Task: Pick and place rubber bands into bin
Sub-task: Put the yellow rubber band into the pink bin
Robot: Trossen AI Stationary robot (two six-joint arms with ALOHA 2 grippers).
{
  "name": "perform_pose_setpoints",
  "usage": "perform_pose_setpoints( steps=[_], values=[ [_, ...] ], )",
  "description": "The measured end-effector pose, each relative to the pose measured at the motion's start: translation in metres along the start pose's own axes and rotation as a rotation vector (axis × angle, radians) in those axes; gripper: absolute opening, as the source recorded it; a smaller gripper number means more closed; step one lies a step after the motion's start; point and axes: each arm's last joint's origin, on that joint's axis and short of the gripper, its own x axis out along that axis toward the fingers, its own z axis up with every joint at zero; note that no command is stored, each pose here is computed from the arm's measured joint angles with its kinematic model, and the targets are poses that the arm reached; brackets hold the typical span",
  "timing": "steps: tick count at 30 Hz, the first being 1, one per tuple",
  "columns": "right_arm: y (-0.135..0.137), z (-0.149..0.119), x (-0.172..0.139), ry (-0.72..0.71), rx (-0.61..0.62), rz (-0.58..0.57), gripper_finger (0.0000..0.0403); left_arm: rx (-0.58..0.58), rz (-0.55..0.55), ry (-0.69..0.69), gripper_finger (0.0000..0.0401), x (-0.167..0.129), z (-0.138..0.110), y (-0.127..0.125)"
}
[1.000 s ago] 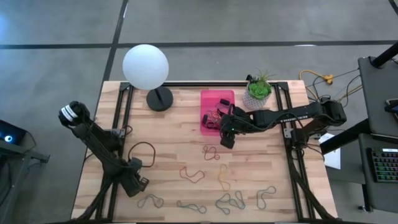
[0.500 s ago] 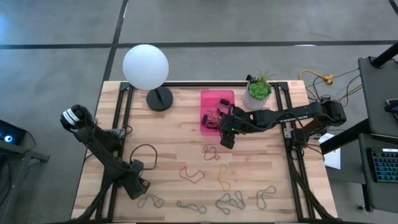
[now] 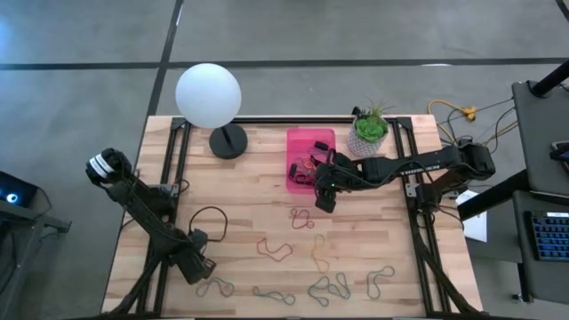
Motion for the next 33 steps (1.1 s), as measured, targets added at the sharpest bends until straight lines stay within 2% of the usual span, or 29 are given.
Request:
perform_pose_setpoints(
  steps=[9,16,21,22,27,33],
  values=[
    [-0.001,-0.005,0.003,0.017,-0.005,-0.005,0.0194,0.005,-0.037,0.000,0.0003,0.014,0.006,0.008],
    [-0.001,-0.007,0.004,0.037,0.014,0.003,0.0194,0.031,-0.064,-0.010,0.0000,0.009,0.007,0.002],
    [0.002,-0.008,0.003,0.040,0.008,0.015,0.0194,0.089,-0.100,-0.037,0.0000,-0.010,0.007,-0.013],
    [0.002,-0.008,0.003,0.041,0.005,0.017,0.0194,0.109,-0.107,-0.057,0.0000,-0.015,0.007,-0.016],
    [0.007,-0.010,0.001,0.041,-0.008,0.026,0.0194,0.229,-0.231,-0.354,0.0000,-0.048,0.016,-0.039],
    [0.014,-0.014,-0.006,0.039,-0.006,0.040,0.0194,0.382,-0.229,-0.576,0.0000,-0.088,0.053,-0.063]
  ],
)
